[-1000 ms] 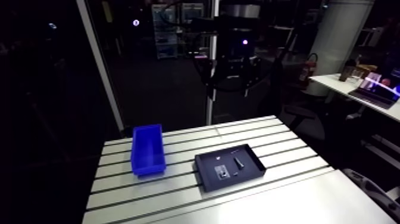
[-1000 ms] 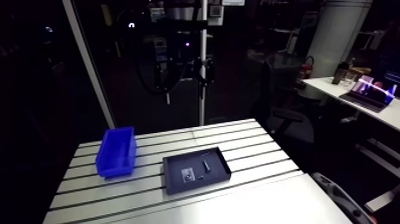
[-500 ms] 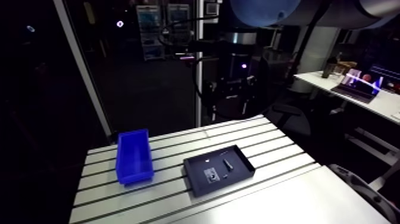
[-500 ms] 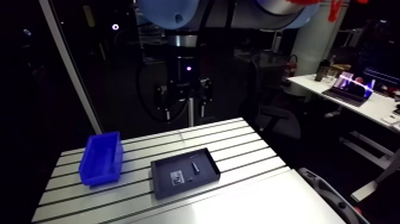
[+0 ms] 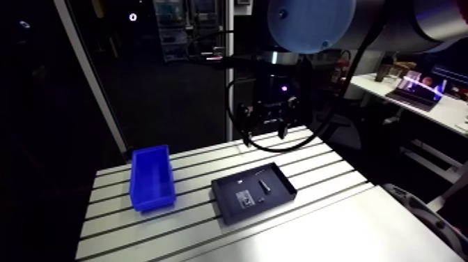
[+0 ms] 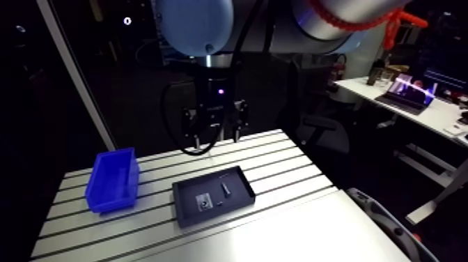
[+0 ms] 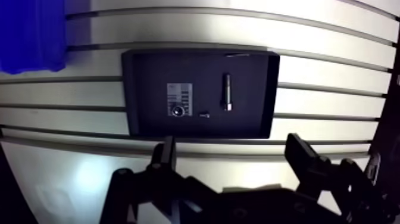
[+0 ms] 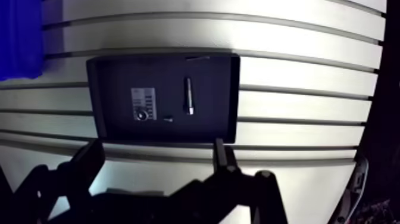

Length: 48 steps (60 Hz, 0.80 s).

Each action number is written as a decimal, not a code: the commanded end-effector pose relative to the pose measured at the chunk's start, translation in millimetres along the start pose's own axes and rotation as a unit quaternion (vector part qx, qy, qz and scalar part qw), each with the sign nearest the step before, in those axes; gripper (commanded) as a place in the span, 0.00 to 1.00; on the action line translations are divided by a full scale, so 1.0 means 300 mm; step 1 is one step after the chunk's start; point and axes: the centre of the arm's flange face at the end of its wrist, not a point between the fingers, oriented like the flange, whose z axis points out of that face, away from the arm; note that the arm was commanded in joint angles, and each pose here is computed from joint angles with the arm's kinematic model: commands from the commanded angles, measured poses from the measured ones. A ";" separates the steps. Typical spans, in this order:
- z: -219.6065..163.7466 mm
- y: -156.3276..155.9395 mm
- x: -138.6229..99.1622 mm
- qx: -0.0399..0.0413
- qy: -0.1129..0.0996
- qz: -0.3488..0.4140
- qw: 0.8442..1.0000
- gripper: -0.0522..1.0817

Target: Pick up the M10 bolt from the tray and put it into the blue bin.

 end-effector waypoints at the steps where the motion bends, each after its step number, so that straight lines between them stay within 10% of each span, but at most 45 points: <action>1: 0.072 0.015 0.030 0.002 -0.009 0.001 1.000 0.05; 48: 0.197 0.016 0.032 0.003 -0.028 0.003 1.000 0.05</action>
